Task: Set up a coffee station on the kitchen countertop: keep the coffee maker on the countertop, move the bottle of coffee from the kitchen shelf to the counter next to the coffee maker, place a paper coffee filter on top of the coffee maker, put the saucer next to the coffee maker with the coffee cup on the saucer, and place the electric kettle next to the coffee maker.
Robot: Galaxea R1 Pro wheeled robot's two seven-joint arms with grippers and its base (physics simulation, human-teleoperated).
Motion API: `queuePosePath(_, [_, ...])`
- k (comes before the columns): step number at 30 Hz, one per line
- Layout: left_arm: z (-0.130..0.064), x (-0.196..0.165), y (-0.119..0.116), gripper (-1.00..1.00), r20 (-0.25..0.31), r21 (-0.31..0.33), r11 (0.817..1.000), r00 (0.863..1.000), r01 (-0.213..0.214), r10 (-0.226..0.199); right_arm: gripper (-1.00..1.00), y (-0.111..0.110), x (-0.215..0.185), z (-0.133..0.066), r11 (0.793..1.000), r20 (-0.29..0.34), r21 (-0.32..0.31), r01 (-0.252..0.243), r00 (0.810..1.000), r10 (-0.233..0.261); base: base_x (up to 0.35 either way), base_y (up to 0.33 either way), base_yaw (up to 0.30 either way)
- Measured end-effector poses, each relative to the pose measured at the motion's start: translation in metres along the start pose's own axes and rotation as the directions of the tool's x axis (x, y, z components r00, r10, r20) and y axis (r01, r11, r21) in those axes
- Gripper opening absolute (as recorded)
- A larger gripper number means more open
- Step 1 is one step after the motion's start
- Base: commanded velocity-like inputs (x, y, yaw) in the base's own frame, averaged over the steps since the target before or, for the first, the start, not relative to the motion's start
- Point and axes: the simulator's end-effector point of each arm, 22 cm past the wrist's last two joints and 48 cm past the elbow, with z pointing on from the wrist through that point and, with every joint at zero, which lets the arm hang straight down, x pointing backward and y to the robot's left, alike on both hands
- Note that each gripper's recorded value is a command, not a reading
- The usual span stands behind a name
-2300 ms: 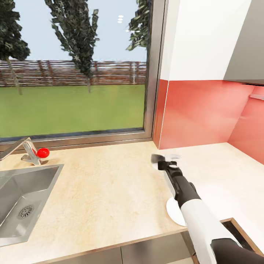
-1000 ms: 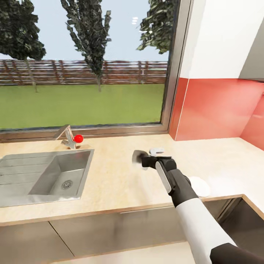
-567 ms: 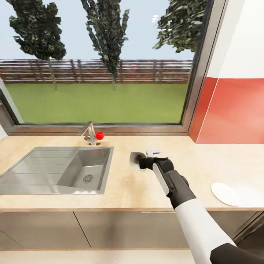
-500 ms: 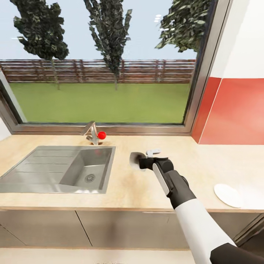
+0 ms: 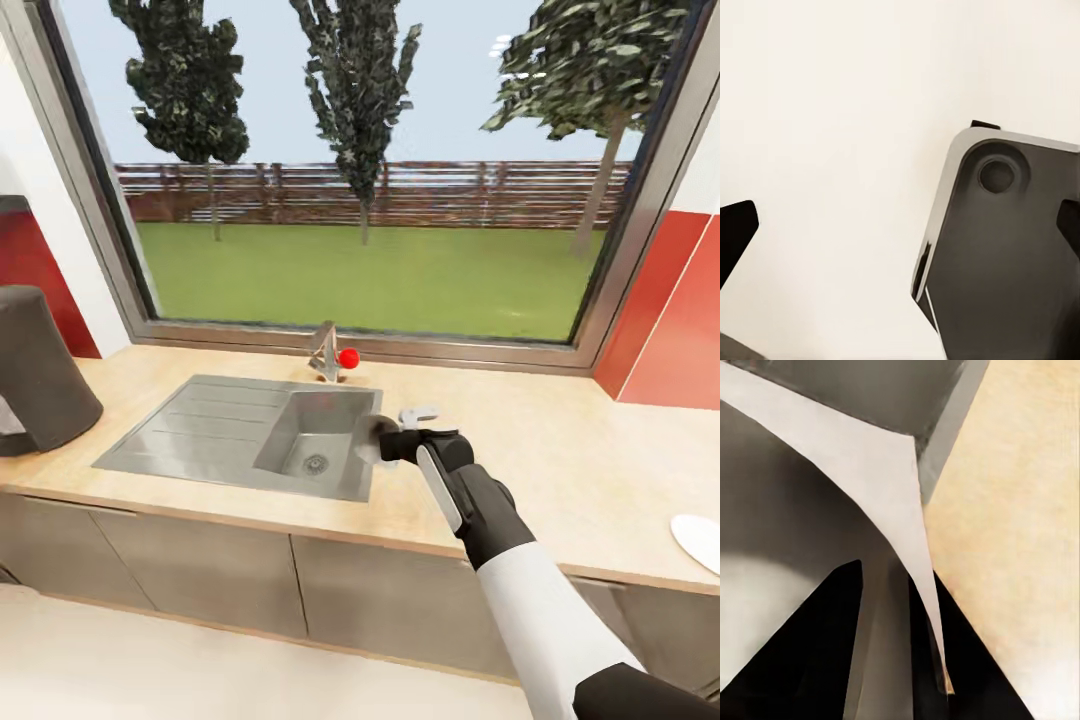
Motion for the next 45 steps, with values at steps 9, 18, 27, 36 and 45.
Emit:
queuePosePath(9, [0.0002, -0.0016, 0.0000, 1.00, 0.004, 0.000, 1.000, 1.000, 0.001, -0.001, -1.00, 0.0004, -0.0011, -0.0016, 1.000, 0.002, 0.000, 0.001, 1.000, -0.001, -0.199, 0.267, 0.277])
queuePosePath(18, [0.0003, -0.0036, -0.0003, 1.00, 0.010, 0.001, 1.000, 1.000, 0.002, -0.002, -1.00, 0.0006, -0.0036, -0.0045, 1.000, 0.007, 0.002, 0.003, 1.000, -0.003, -0.080, 0.285, 0.275])
queuePosePath(27, [0.0004, -0.0053, -0.0007, 1.00, 0.014, 0.002, 1.000, 1.000, 0.003, -0.003, -1.00, -0.0001, -0.0061, -0.0067, 1.000, 0.012, 0.005, 0.006, 1.000, -0.006, 0.035, 0.318, 0.181])
queuePosePath(36, [0.0004, -0.0054, -0.0007, 1.00, 0.015, 0.002, 1.000, 1.000, 0.003, -0.003, -1.00, -0.0037, -0.0049, -0.0067, 1.000, 0.010, 0.010, 0.005, 1.000, -0.005, 0.135, 0.332, 0.010])
queuePosePath(45, [0.0004, -0.0055, -0.0008, 1.00, 0.015, 0.002, 1.000, 1.000, 0.003, -0.003, -1.00, -0.0028, -0.0003, -0.0051, 1.000, 0.004, 0.007, 0.005, 1.000, -0.005, 0.129, 0.333, 0.000])
